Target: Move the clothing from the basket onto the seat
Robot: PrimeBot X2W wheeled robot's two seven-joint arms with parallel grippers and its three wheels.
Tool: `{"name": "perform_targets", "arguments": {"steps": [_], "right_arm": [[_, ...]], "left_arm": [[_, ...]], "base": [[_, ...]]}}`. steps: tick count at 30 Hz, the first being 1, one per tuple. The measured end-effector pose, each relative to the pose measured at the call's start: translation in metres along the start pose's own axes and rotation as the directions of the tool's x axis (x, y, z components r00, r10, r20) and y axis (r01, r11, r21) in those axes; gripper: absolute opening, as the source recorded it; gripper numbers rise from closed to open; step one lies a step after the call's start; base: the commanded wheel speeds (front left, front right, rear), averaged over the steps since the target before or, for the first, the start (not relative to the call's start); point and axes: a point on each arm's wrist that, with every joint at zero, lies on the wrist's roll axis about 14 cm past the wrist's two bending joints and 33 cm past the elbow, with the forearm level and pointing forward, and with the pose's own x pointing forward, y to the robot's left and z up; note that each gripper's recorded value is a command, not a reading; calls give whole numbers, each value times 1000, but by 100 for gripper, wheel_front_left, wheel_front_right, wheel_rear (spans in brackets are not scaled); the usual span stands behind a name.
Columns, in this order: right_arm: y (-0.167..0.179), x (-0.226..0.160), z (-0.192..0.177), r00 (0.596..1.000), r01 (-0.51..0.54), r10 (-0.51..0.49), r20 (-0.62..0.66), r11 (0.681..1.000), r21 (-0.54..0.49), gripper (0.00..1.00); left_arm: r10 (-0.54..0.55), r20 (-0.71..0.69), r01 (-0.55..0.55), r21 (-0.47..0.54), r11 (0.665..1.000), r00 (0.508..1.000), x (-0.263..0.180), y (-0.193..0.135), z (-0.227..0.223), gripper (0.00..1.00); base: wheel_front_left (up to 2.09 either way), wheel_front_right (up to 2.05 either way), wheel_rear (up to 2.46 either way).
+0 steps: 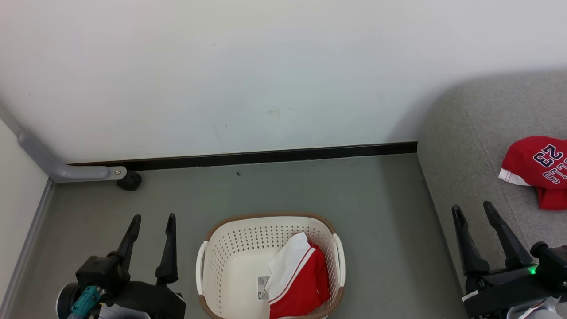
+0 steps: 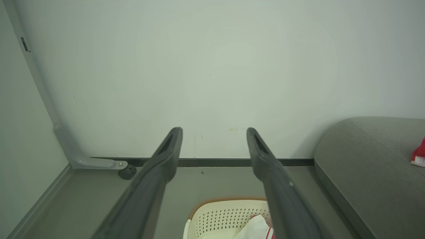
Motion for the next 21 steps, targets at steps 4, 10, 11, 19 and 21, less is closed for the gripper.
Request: {"name": "perform_targets", "arguments": {"steps": [4, 10, 11, 19, 21], "right_arm": [[0, 0, 0, 1000, 1, -1, 0, 1000, 1, 100], [1, 1, -3, 1000, 0, 0, -5, 1000, 9, 100], [1, 1, -3, 1000, 1, -1, -5, 1000, 8, 100], [0, 8, 0, 1000, -1, 1, 9, 1000, 12, 100], [0, 10, -2, 1000, 0, 0, 7, 1000, 7, 100]], "left_arm": [[5, 3, -5, -2, 1000, 1000, 1, 1, 1, 100], [-2, 1, 2, -2, 1000, 1000, 4, 1, 0, 100], [-9, 1, 9, -1, 1000, 1000, 5, 0, -1, 100], [-46, -11, 46, 5, 999, 999, 13, -7, -6, 100], [-49, -14, 50, 18, 999, 999, 15, -6, -7, 100]], "base": [[0, 0, 0], [0, 0, 0], [0, 0, 0], [0, 0, 0], [0, 0, 0]]}}
